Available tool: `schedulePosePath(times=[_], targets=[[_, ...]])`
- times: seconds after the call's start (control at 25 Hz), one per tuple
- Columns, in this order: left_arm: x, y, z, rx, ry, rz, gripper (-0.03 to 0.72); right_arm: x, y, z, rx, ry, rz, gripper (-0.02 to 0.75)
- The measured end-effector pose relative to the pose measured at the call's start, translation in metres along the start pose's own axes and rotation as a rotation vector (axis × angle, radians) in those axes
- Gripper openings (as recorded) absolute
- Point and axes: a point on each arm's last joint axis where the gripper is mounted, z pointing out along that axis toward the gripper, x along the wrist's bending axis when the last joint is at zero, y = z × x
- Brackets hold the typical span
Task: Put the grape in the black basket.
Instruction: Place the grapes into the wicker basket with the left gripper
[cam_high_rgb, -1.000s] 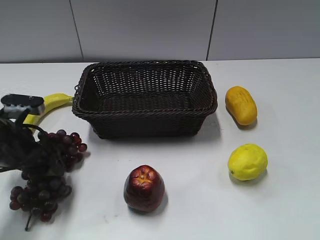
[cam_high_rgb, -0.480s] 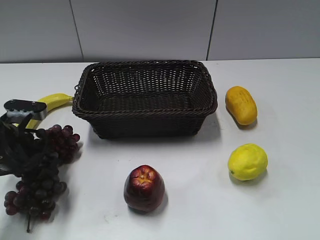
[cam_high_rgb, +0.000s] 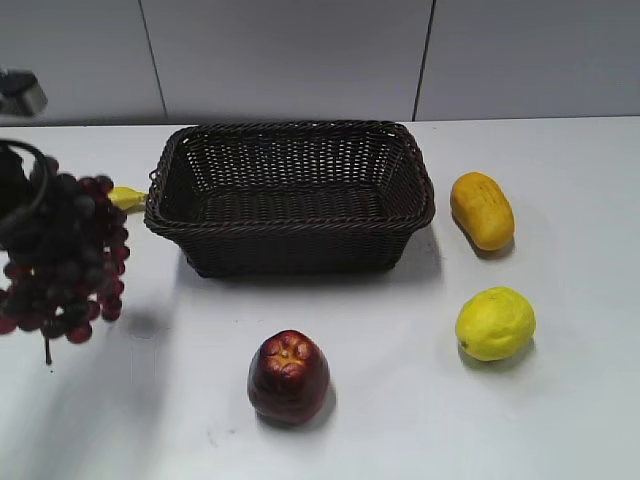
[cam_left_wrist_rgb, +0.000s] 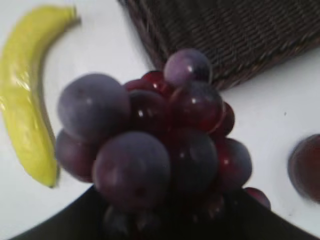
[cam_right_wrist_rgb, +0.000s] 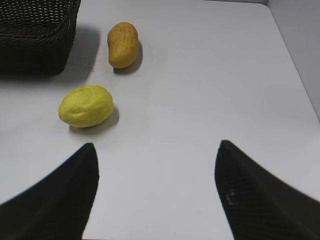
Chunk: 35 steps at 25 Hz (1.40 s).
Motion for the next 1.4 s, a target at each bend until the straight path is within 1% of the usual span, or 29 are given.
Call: schedulePosePath(times=[0.28,0.4,0.52,0.68,0.84,0.96,1.12,1.28,1.4], targets=[[-0.022,0.069,-0.078,-0.224,-0.011,0.137,0.341,0.000,0.000,0.000,0.000,0.000,0.000,0.551],[-0.031,0.091,-0.098,-0.316,-0.012,0.175,0.337,0.000,0.000,0.000,0.000,0.000,0.000,0.551],[-0.037,0.107,-0.101,-0.348,-0.020,0.197,0.337,0.000,0.000,0.000,0.000,0.000,0.000,0.551],[-0.048,0.121,-0.079,-0.323,-0.053,0.222,0.337,0.000,0.000,0.000,0.000,0.000,0.000,0.551],[-0.061,0.129,-0.041,-0.298,-0.079,0.239,0.335,0.000,0.000,0.000,0.000,0.000,0.000,0.551],[-0.066,0.131,-0.008,-0.263,-0.087,0.243,0.335,0.000,0.000,0.000,0.000,0.000,0.000,0.551],[-0.070,0.132,0.034,-0.237,-0.082,0.241,0.335,0.000,0.000,0.000,0.000,0.000,0.000,0.551],[-0.066,0.133,0.072,-0.243,-0.055,0.227,0.335,0.000,0.000,0.000,0.000,0.000,0.000,0.551],[-0.062,0.130,0.095,-0.219,-0.042,0.218,0.335,0.000,0.000,0.000,0.000,0.000,0.000,0.551]])
